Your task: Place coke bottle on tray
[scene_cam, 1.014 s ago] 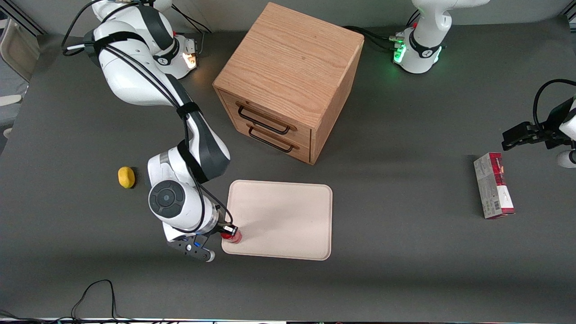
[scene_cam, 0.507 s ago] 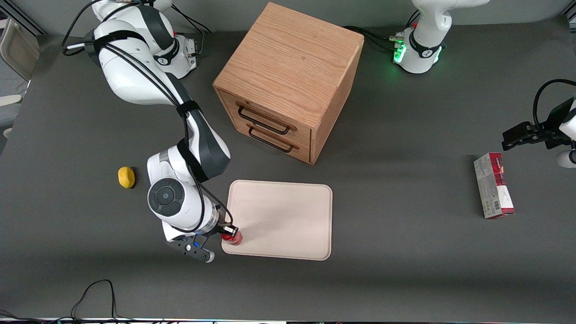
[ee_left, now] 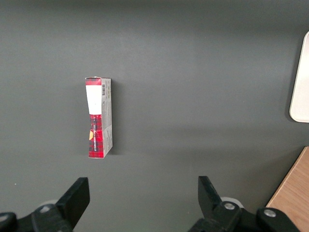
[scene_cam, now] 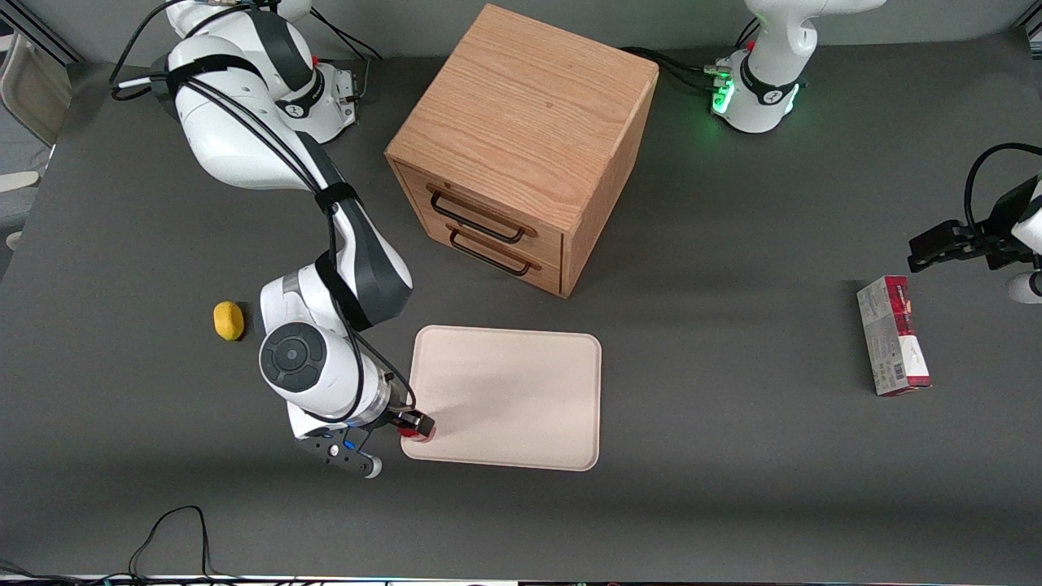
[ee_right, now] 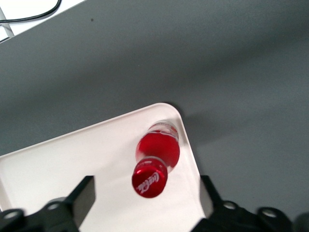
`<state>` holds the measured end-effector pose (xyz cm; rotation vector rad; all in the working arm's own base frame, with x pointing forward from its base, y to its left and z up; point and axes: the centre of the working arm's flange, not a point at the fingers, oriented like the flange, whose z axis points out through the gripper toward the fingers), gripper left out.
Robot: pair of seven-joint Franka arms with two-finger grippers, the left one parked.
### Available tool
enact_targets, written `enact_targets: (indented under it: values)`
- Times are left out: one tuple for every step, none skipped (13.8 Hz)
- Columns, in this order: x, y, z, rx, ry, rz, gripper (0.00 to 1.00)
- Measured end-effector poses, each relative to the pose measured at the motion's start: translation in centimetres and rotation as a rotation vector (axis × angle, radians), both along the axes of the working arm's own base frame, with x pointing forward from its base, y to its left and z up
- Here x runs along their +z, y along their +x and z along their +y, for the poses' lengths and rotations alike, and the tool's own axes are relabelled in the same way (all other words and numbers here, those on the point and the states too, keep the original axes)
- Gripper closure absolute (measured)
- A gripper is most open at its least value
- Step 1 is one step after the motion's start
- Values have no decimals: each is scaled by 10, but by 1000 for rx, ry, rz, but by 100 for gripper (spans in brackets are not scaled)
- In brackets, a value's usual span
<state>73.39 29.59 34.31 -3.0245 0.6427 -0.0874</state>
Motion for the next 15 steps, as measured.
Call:
enact_targets:
  values:
    - [0,0,0,0,0,-1,0]
    - [0,0,-1,-1,0,-1,0]
    - [0,1,-2,-2,-1,-1,0]
    - [1,2,-4,-6,-1,-1,0]
    - [1,3,-7,-10,-1,-2,0]
    - [1,4,-10,-13,-1,-2,0]
    - [1,5,-11,-17,0,-3,0]
    - [4,6,-15,-25,4,-2,0]
    - [11,7,-22,-36,9,2,0]
    - [21,7,-31,-33,4,17,0]
    - [34,3,-41,-1,-4,48,0]
    - [49,-2,-51,44,-1,91,0]
    - [68,-8,-66,87,12,128,0]
    - [87,-15,-85,129,21,156,0]
    - [104,-24,-106,173,26,178,0]
